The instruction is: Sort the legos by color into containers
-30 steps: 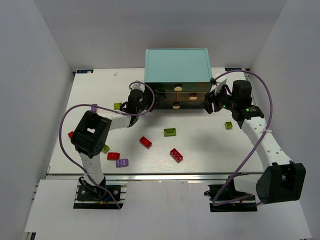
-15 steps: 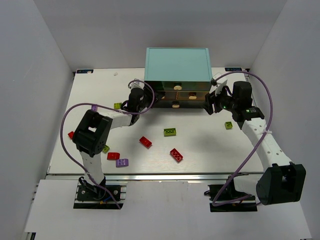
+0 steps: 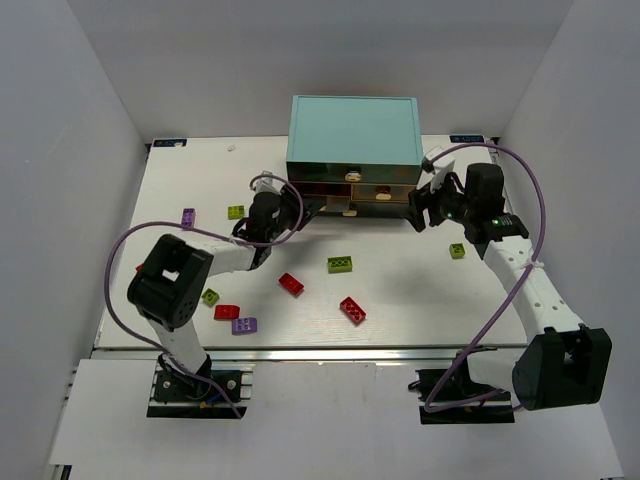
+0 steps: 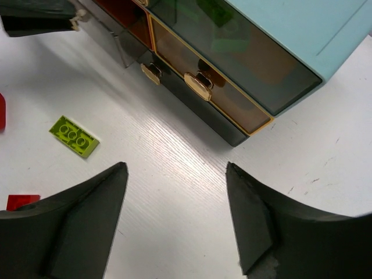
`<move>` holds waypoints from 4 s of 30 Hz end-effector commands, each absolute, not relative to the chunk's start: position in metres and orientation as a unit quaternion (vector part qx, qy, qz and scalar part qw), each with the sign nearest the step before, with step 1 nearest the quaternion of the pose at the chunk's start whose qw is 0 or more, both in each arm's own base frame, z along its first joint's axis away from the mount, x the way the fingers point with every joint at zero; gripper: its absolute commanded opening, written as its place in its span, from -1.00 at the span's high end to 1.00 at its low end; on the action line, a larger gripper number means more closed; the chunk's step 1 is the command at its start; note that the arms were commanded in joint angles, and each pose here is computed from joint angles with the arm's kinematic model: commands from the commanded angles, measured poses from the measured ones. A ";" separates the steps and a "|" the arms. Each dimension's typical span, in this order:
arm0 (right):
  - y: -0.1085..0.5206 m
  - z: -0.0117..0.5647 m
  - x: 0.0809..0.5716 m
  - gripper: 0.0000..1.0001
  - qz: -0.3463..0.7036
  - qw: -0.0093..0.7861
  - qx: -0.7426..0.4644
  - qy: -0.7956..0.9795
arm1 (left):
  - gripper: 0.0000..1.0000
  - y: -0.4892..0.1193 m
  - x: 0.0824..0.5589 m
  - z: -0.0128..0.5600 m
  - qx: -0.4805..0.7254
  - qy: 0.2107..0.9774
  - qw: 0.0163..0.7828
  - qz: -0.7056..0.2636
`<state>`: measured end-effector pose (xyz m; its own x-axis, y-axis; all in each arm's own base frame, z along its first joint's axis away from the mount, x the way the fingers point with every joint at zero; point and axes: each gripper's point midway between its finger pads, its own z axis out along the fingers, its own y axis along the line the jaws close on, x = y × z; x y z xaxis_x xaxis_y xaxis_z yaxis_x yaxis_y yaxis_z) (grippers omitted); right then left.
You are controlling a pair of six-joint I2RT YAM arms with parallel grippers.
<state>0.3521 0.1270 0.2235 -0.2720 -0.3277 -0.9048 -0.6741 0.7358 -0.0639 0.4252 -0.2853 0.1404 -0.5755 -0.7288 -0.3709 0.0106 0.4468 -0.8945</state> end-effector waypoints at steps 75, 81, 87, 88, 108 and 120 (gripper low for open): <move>0.159 0.233 0.312 1.00 0.242 0.492 -0.520 0.656 | -0.77 -0.078 0.251 0.145 -0.343 0.881 0.324 -0.026; 0.242 0.275 0.337 0.98 0.265 0.513 -0.486 0.656 | -0.82 -0.071 0.251 0.154 -0.368 0.876 0.312 0.006; 0.290 0.280 0.388 0.99 0.254 0.505 -0.398 0.723 | -0.82 -0.069 0.239 0.148 -0.378 0.873 0.307 -0.006; 0.302 0.266 0.390 0.99 0.255 0.486 -0.393 0.738 | -0.82 -0.068 0.235 0.148 -0.382 0.871 0.308 -0.009; 0.335 0.220 0.413 -0.16 0.221 0.435 -0.354 0.798 | -0.85 -0.053 0.202 0.121 -0.422 0.863 0.280 0.012; 0.333 0.295 0.337 0.06 0.349 0.430 -0.494 0.670 | -0.56 -0.037 0.207 0.085 -0.431 0.868 0.231 0.092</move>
